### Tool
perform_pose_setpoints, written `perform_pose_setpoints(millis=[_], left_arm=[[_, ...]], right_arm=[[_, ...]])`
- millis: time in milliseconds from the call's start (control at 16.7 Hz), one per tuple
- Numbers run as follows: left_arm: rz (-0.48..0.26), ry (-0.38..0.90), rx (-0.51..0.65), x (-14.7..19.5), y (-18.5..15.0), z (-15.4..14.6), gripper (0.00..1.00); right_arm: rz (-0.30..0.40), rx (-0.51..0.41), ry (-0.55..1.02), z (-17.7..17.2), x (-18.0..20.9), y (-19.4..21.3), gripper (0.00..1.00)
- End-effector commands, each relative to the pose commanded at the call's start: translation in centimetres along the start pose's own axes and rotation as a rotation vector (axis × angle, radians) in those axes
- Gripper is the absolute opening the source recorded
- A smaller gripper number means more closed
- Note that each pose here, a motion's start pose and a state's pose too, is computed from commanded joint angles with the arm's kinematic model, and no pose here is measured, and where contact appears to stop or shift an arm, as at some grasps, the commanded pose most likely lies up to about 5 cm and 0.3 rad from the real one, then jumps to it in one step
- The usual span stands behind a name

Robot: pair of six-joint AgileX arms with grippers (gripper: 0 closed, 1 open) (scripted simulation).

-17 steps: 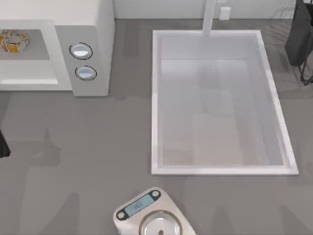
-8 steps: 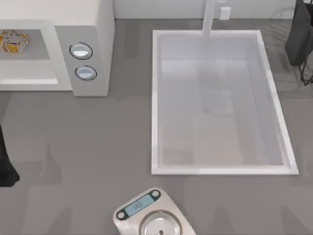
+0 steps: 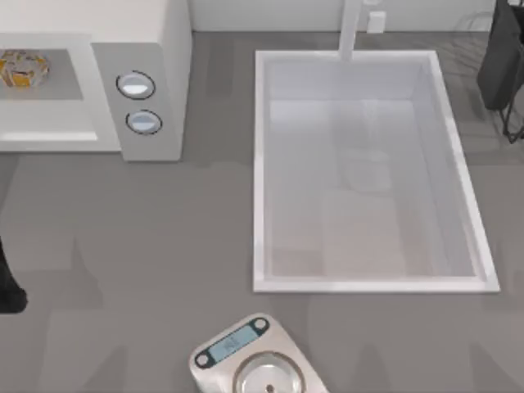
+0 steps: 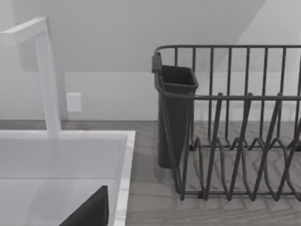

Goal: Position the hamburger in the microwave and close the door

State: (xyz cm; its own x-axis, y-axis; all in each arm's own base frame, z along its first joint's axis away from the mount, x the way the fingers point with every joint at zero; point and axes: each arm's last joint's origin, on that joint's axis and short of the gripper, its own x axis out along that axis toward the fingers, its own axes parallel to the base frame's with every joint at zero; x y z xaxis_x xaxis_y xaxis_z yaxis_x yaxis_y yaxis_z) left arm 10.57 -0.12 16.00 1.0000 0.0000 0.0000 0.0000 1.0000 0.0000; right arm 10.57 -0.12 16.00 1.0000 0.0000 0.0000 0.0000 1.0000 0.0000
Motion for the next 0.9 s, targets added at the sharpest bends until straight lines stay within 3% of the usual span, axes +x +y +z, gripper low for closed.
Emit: perform_pose_setpoints(millis=[540,900], left_arm=[[0.0,0.0,0.0,0.0,0.0,0.0,0.02],[0.0,0.0,0.0,0.0,0.0,0.0,0.0]], right_arm=[[0.0,0.0,0.0,0.0,0.0,0.0,1.0],[0.0,0.0,0.0,0.0,0.0,0.0,1.0]])
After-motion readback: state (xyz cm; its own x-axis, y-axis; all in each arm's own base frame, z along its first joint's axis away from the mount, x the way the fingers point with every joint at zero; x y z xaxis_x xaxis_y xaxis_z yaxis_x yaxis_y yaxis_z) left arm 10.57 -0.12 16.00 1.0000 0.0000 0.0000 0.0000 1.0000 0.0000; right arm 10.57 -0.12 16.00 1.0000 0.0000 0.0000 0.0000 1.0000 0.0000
